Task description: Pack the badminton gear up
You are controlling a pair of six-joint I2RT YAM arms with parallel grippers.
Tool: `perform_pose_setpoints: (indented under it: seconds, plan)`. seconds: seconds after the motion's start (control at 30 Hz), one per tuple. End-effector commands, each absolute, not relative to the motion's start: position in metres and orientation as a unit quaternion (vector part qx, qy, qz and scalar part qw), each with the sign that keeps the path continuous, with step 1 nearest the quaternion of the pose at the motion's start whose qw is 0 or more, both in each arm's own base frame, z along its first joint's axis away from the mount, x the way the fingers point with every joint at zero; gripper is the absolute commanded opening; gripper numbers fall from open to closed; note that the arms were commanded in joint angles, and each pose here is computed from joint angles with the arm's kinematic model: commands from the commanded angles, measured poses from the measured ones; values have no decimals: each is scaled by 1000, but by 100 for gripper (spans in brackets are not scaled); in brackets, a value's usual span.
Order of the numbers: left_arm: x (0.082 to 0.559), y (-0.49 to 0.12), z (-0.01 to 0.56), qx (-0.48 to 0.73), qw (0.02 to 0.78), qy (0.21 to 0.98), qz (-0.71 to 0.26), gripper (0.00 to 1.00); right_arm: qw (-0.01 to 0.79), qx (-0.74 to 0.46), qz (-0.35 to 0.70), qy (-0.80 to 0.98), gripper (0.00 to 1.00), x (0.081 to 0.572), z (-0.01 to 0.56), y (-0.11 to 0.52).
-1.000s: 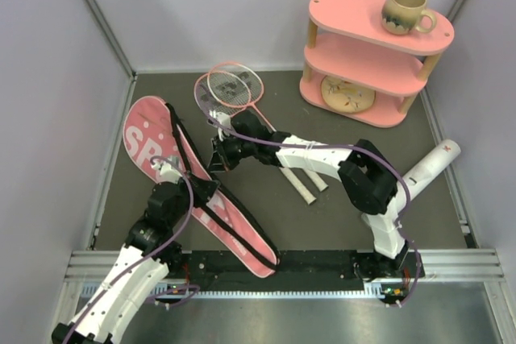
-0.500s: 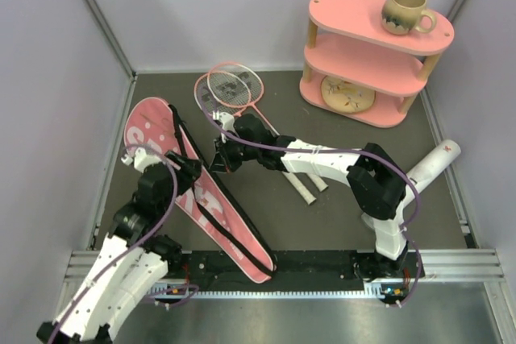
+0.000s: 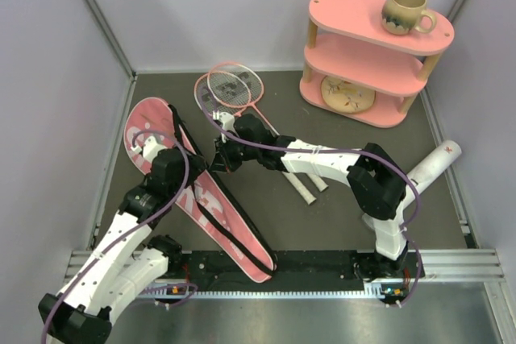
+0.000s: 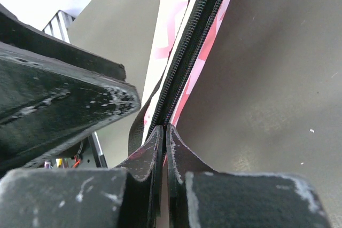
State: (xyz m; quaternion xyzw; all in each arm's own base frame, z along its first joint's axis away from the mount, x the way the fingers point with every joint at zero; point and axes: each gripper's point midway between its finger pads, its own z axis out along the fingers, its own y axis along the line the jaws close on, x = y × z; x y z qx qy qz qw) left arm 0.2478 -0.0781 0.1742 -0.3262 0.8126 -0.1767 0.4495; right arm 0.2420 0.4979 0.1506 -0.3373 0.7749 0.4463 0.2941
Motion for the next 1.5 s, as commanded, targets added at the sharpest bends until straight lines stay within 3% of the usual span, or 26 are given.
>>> perform_pose_setpoints:
  seconds: [0.0, 0.17, 0.47, 0.5, 0.53, 0.63, 0.67, 0.87, 1.0, 1.13, 1.33, 1.47]
  plan:
    - [258, -83, 169, -314, 460, 810, -181, 66, 340, -347, 477, 732, 0, 237, 201, 504]
    - [264, -90, 158, -309, 449, 818, -183, 62, 345, -345, 478, 730, 0, 237, 206, 503]
    - [261, -91, 133, -314, 426, 830, -175, 41, 346, -344, 477, 731, 0, 237, 207, 501]
    - [260, -91, 131, -314, 425, 831, -174, 38, 348, -343, 478, 730, 0, 237, 209, 501]
    - [260, -91, 132, -314, 428, 829, -176, 27, 346, -343, 478, 731, 0, 236, 208, 500]
    - [260, -87, 140, -302, 443, 826, -173, 11, 349, -343, 471, 734, 0, 238, 206, 498]
    - [259, -85, 142, -291, 450, 827, -168, 1, 349, -347, 468, 734, 0, 238, 205, 497]
    - [250, -88, 182, -219, 511, 806, -204, 0, 307, -386, 462, 737, 0, 223, 194, 494]
    - [243, -91, 196, -223, 534, 778, -245, 0, 285, -388, 468, 741, 15, 214, 186, 493]
    - [242, -95, 202, -225, 539, 767, -266, 0, 272, -393, 467, 744, 38, 207, 175, 496]
    - [241, -97, 208, -225, 539, 762, -280, 0, 280, -397, 440, 755, 61, 211, 160, 494]
    - [238, -97, 212, -223, 542, 758, -285, 0, 275, -409, 442, 750, 70, 203, 158, 490]
